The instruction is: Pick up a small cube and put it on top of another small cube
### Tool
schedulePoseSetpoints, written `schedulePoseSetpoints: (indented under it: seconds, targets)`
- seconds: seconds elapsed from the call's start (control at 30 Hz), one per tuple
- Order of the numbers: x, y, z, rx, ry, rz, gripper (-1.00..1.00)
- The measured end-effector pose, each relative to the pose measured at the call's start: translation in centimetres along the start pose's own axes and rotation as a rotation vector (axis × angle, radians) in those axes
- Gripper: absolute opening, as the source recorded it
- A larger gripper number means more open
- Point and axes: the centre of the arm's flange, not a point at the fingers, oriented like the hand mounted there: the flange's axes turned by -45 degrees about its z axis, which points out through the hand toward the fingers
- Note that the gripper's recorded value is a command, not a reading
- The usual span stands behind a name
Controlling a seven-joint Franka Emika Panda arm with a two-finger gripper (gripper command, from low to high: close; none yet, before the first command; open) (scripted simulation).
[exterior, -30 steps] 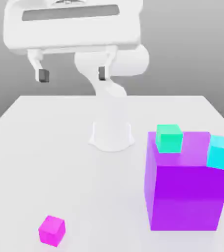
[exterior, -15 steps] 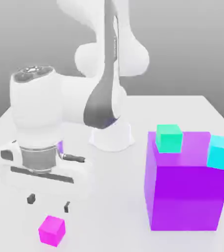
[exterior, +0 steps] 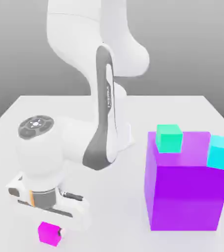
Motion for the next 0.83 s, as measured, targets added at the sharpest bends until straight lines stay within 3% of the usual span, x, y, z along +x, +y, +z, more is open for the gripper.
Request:
schedulePoseSetpoints:
  seconds: [0.1, 0.27, 0.4, 0.57, 0.7, 0.73, 0.83]
  targets:
    - [0.2, -2.0, -3.8, 0.012, -0.002, -0.056, -1.0]
    - [-0.3, -14.7, -11.3, 0.053, -0.007, -0.432, -1.0]
    - [-4.9, -25.7, -18.1, 0.058, -0.01, -0.781, -1.0]
    - [-12.5, -33.7, -26.6, 0.025, -0.005, -1.131, -1.0]
    - [-15.1, -35.5, -24.6, 0.008, -0.002, -1.227, -1.0]
    - [-15.2, -35.5, -23.4, 0.007, -0.002, -1.231, 1.0]
    - [-15.2, -35.5, -23.4, 0.007, -0.002, -1.231, 1.0]
